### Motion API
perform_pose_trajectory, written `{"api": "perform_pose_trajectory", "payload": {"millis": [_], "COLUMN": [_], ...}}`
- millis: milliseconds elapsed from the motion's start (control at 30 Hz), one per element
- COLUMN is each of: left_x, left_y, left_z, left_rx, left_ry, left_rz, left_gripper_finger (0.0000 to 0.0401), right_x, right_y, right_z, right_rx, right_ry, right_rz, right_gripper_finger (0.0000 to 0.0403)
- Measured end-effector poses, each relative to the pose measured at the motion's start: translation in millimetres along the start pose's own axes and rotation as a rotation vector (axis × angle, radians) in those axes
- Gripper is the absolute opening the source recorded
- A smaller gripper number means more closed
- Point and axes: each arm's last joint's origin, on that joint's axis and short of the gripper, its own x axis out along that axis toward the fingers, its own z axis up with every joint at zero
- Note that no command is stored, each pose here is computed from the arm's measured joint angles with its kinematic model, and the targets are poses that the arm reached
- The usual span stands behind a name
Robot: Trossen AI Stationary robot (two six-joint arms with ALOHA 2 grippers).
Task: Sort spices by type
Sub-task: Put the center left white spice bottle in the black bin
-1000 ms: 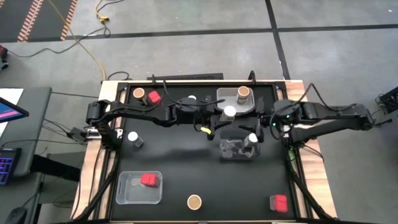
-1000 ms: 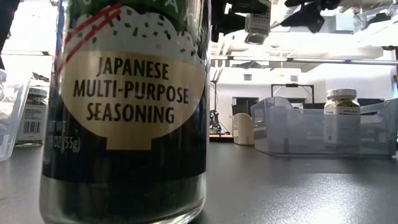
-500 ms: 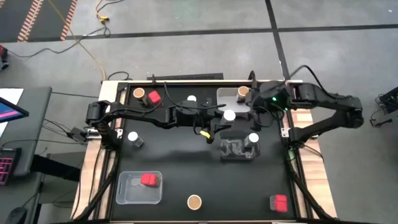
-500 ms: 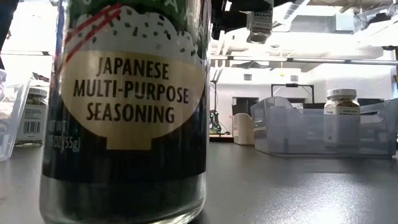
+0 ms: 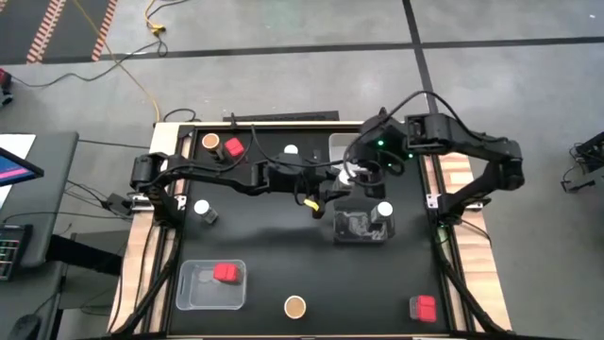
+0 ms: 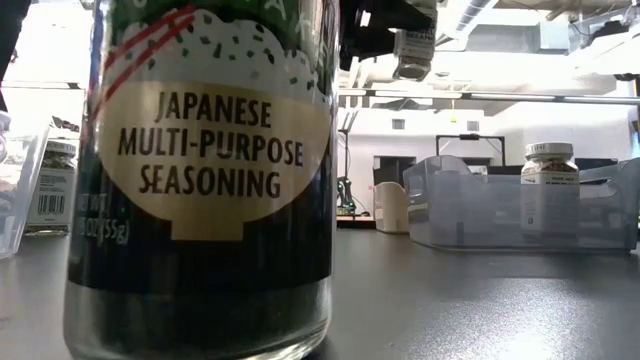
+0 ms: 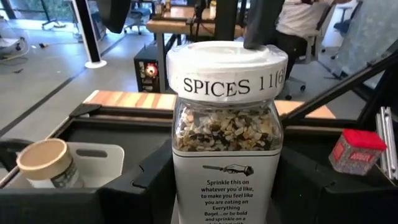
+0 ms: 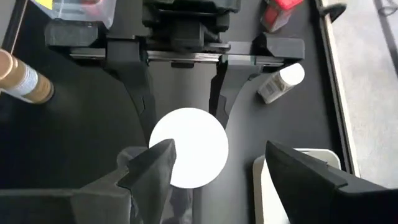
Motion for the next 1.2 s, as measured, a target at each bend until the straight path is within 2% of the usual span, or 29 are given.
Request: {"api": "perform_pose_trajectory", "payload": {"millis": [233,467,967,1200], "left_x": [0,0,0,0], "left_y": [0,0,0,0], "left_z": [-1,-1,-1,-1], "left_rx": [0.003,0.011,0.012,0.012], "left_ry": [0.008,0.010,0.012,0.012], "left_rz": [0.001,0.001,0.001,0.001], "left_gripper_finger": [0.0202,0.0202,0.0202,0.0202], "right_x": [-8,-25,-23,-23], "right_y": [-1,-2,0,0], "right_z": [4,5,-6,-7], "right_rx": [-0.014,0.063,0.034,0.062], "right_ry": [-0.037,-0.126,-0.026,-0.014], "right_rz": [-0.006,-0.016,-0.005,-0.003], "right_gripper_finger": [0.0286,0.0286,0.0287,0.0296]}}
